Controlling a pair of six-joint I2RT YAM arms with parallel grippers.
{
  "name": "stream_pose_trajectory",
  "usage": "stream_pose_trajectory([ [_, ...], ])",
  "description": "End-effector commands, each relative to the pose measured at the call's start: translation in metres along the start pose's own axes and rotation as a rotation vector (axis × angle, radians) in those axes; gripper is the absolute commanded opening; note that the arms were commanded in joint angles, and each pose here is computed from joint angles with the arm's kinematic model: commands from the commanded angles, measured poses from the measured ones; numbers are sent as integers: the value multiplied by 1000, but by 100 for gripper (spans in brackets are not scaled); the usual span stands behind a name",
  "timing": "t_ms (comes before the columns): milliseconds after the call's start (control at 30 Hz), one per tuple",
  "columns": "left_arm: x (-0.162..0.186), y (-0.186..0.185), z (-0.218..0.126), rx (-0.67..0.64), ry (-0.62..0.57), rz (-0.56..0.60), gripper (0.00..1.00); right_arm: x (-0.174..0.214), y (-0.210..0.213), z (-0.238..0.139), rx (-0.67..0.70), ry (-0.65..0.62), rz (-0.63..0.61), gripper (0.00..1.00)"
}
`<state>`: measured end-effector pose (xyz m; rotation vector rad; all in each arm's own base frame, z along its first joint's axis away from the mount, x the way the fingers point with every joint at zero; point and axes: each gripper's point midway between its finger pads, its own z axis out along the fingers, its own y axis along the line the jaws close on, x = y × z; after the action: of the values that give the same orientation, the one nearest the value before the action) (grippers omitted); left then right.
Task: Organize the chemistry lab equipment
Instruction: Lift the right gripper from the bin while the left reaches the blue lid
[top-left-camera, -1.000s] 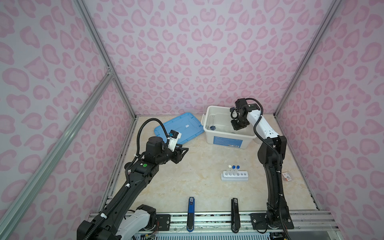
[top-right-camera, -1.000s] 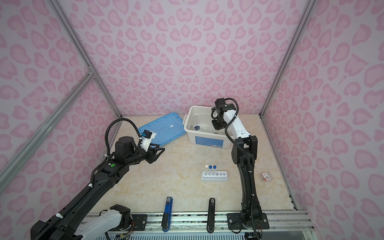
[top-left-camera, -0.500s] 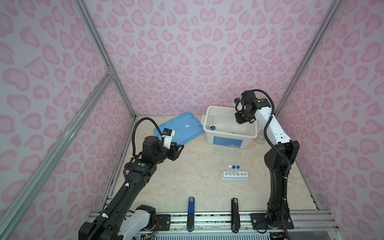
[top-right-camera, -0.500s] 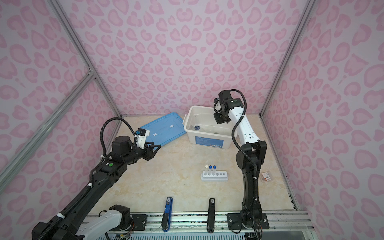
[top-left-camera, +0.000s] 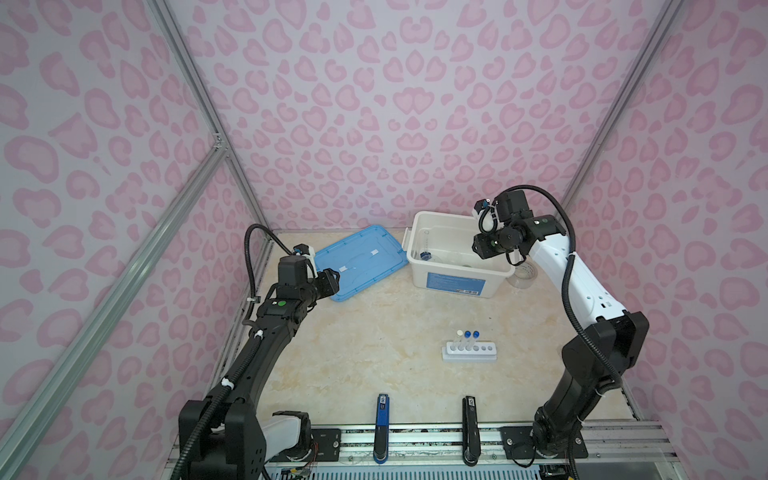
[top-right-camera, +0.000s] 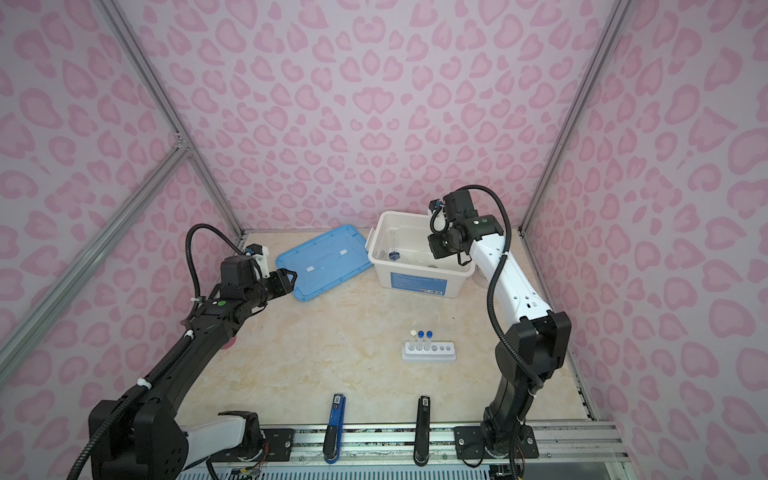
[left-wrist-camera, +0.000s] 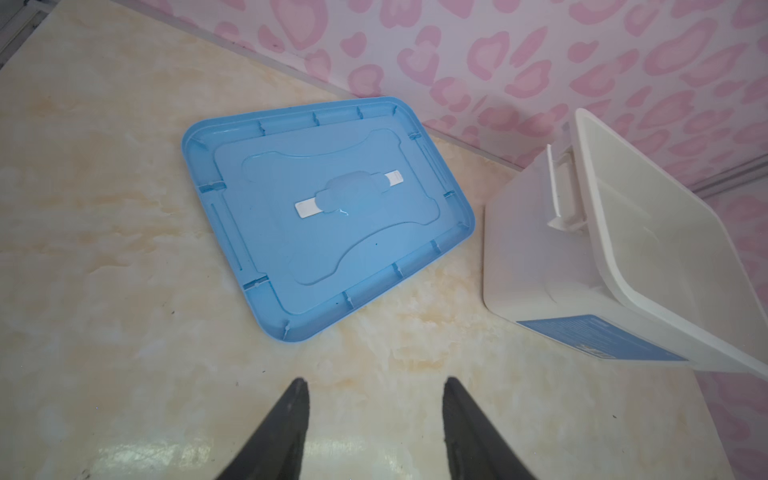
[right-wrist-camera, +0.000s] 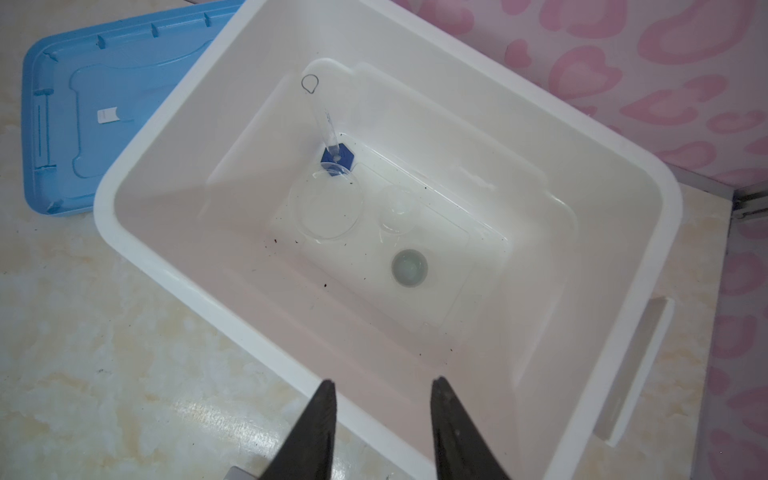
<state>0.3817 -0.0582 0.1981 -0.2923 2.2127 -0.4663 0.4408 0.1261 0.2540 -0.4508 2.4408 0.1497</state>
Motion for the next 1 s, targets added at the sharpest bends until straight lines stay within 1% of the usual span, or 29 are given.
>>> stream_pose_trajectory([
  [0,-5,30,7,-149,11,-94,54,-12,3,-4,-9,-97,23,39],
  [67,-9,40,13,-191,32,-112,53,-8,8,-5,-29,-99,22,39],
  [167,-14,57,30,-235,75,-170,49,-4,14,-4,-48,-104,22,38],
  [367,-5,89,66,-337,182,-254,44,-1,26,0,-86,-105,17,37],
  [500,-4,108,84,-400,211,-285,42,-3,36,2,-113,-108,7,36],
  [700,-3,128,108,-438,263,-303,39,-5,51,2,-150,-114,-6,35],
  [800,-2,140,119,-424,283,-340,38,-7,63,0,-169,-122,-29,34],
  [967,6,144,134,-404,331,-352,37,-12,84,-4,-204,-140,-65,34],
])
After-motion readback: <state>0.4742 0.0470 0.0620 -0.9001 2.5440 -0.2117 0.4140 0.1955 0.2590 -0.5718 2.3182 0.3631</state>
